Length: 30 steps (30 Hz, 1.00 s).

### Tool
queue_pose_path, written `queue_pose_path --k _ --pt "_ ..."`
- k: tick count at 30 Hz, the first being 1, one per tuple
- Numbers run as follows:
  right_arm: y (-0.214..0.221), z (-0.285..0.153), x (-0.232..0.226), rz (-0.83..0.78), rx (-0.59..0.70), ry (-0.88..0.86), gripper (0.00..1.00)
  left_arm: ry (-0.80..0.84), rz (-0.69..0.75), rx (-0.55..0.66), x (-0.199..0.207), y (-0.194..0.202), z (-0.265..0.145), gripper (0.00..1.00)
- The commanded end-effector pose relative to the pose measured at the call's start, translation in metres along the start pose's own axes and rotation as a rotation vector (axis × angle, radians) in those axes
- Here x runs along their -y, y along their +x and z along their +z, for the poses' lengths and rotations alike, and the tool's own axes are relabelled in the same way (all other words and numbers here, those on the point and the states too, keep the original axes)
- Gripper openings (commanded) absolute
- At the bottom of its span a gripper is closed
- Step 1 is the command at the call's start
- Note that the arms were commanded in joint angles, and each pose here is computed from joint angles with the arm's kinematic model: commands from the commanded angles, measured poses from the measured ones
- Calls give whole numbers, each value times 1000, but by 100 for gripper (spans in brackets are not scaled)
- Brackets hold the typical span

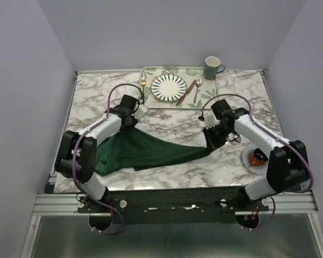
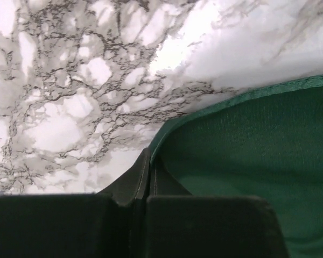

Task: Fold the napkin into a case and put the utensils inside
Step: Pick up the crumpled napkin from the center of the board, then flatten out the crumpled napkin at the center of the board.

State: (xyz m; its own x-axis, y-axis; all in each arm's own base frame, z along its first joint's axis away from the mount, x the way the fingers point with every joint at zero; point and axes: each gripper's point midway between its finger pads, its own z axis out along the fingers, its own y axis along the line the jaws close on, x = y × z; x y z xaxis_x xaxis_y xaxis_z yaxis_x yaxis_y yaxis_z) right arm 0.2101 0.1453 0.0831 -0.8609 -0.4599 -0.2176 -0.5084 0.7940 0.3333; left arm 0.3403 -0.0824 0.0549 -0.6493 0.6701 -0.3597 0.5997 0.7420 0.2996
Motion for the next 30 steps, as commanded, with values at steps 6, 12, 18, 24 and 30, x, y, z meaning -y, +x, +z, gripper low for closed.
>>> queue_pose_path --k 6,12,18,24,30 --pt "-61 -72 16 -91 213 202 0 -66 -158 247 -70 -56 -88 0" --pt "-137 -172 30 -241 502 464 1 -223 -237 498 -120 -95 -196 0" --pt "-177 -289 4 -379 800 611 1 -313 -310 676 -132 -96 -276 0" --pt "-158 -356 -26 -459 941 656 1 -353 -337 843 -121 -78 -358 0" --pt "-107 -381 -64 -580 1009 598 1 -307 -268 970 -84 -48 -408 0"
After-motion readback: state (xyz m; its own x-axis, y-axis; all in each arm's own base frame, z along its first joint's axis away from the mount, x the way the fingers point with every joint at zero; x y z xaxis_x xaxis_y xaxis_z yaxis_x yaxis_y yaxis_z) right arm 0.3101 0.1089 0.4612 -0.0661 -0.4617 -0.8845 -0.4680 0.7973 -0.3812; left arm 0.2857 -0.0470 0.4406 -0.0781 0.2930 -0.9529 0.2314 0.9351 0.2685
